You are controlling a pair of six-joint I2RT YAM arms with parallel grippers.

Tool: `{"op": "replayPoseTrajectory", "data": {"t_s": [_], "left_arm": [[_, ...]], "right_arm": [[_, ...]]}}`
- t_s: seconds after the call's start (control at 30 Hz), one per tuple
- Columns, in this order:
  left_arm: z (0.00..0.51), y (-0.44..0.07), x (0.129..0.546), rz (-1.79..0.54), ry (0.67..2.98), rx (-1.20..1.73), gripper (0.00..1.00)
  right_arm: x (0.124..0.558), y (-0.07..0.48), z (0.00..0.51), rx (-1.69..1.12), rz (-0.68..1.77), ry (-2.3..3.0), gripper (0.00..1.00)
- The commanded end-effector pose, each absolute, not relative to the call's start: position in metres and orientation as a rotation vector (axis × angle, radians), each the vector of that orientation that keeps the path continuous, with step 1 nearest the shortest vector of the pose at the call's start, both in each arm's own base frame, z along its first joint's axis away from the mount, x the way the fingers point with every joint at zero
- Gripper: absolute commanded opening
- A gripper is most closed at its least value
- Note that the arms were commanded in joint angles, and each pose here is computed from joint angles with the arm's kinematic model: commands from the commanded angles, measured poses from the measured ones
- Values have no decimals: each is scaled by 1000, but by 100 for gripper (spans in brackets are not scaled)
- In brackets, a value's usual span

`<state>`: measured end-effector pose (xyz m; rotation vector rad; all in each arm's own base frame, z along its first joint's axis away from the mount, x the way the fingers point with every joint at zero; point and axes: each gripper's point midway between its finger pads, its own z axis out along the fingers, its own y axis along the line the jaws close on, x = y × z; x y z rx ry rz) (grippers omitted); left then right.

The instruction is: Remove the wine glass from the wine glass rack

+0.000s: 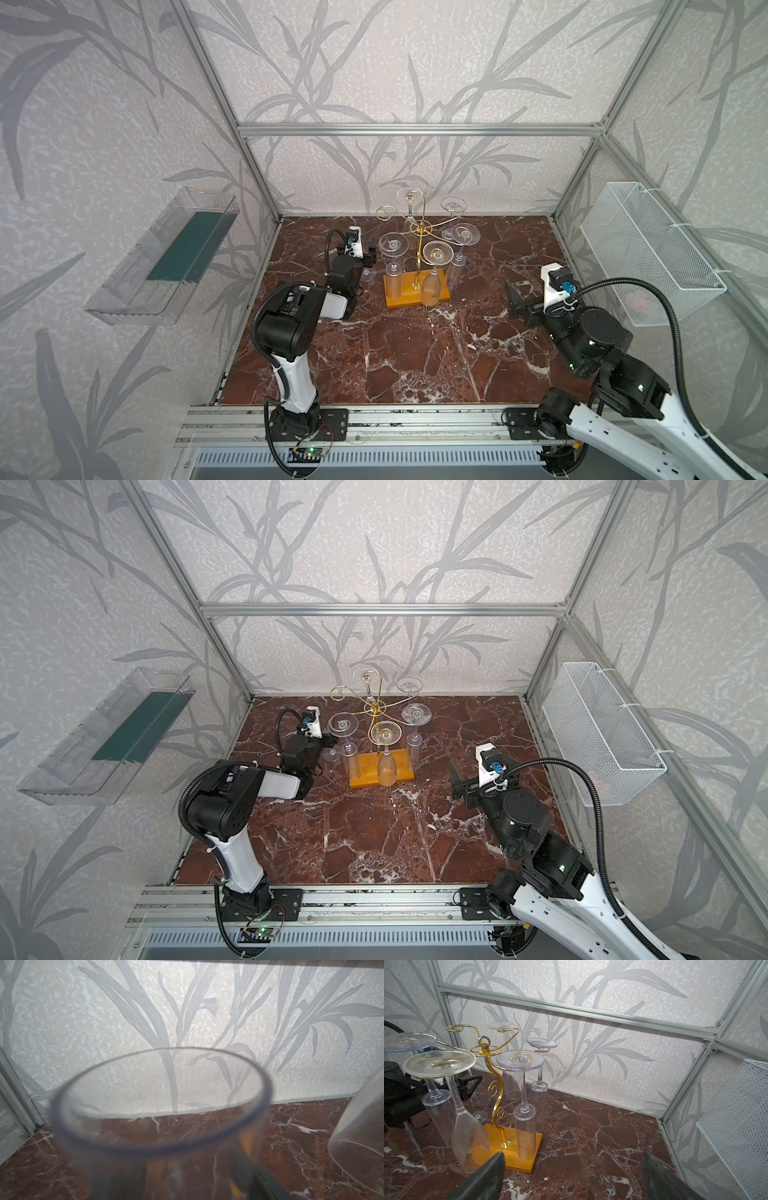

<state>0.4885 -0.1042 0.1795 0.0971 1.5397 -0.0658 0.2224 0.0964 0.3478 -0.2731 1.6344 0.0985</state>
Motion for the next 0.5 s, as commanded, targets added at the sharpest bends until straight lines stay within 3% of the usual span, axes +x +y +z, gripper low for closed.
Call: {"op": "replayPoseTrajectory", "data": {"t_s": [0.0,0.17,0.2,0.47], "left_arm": [[199,-97,482,-45,1487,76,78],[209,-96,471,-63,1476,67,90],[213,-95,469,-67,1472,65,98],[240,-92,439,-90,1467,35,99]], "right_arm": [[221,94,355,-252,112,1604,99],[222,93,361,-254,92,1597,99],[223,92,363,-249,89,1595,99],[222,89,381,-174,136,1529,99]]}}
